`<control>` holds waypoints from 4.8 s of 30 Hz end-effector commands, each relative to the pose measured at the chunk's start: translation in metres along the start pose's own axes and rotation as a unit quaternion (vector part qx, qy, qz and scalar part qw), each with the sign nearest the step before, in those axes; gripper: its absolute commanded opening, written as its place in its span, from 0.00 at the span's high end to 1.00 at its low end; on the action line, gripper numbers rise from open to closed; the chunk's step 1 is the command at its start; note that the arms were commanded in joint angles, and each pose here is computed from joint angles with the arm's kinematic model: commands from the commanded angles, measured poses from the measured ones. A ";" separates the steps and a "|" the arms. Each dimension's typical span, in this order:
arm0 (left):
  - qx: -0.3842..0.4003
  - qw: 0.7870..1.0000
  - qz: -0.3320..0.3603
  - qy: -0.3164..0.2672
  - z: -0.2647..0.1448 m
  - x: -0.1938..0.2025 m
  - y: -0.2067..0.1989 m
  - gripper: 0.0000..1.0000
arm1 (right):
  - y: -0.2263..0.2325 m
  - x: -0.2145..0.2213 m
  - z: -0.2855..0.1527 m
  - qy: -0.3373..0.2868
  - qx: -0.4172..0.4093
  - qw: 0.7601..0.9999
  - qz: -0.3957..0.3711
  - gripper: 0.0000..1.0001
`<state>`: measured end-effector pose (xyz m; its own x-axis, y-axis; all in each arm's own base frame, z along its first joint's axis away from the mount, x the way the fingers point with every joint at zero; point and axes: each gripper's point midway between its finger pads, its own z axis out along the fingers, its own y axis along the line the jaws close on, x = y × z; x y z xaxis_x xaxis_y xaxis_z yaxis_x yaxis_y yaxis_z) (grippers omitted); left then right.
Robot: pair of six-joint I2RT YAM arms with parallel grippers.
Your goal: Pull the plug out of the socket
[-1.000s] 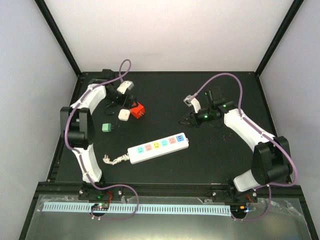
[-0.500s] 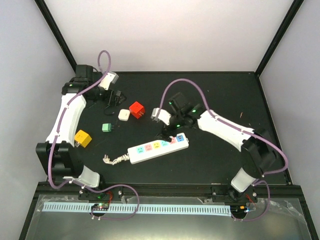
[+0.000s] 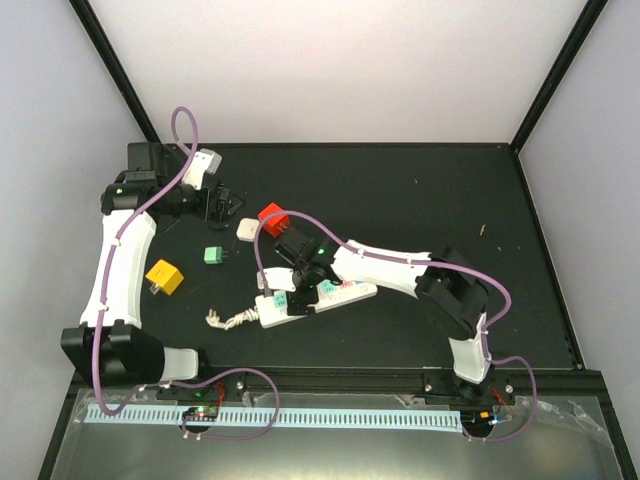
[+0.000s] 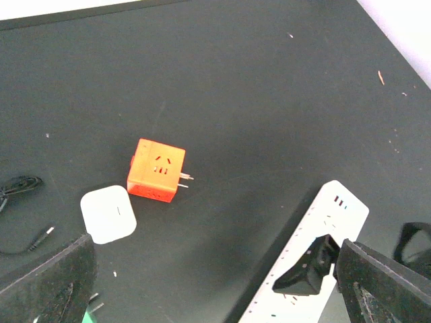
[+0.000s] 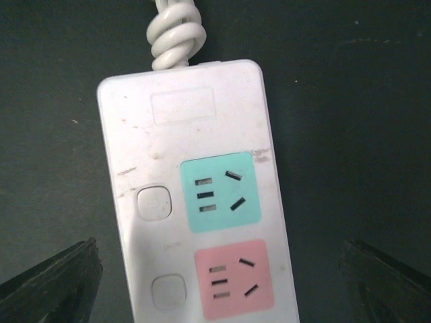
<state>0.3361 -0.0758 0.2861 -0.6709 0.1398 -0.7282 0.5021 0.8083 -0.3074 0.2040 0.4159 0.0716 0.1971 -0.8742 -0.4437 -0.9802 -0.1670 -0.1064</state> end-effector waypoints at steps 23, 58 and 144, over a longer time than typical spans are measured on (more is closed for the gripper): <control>0.028 0.999 -0.006 -0.030 -0.006 -0.005 -0.010 0.01 | 0.006 0.057 0.026 0.095 -0.025 0.995 -0.026 0.10; 0.038 0.999 -0.016 -0.014 0.002 -0.010 -0.004 0.01 | -0.116 0.367 -0.102 0.238 0.126 0.867 0.419 0.36; -0.100 0.991 -0.075 -0.052 -0.042 0.038 0.076 0.01 | -0.105 0.233 -0.323 -0.262 0.299 0.758 0.518 0.00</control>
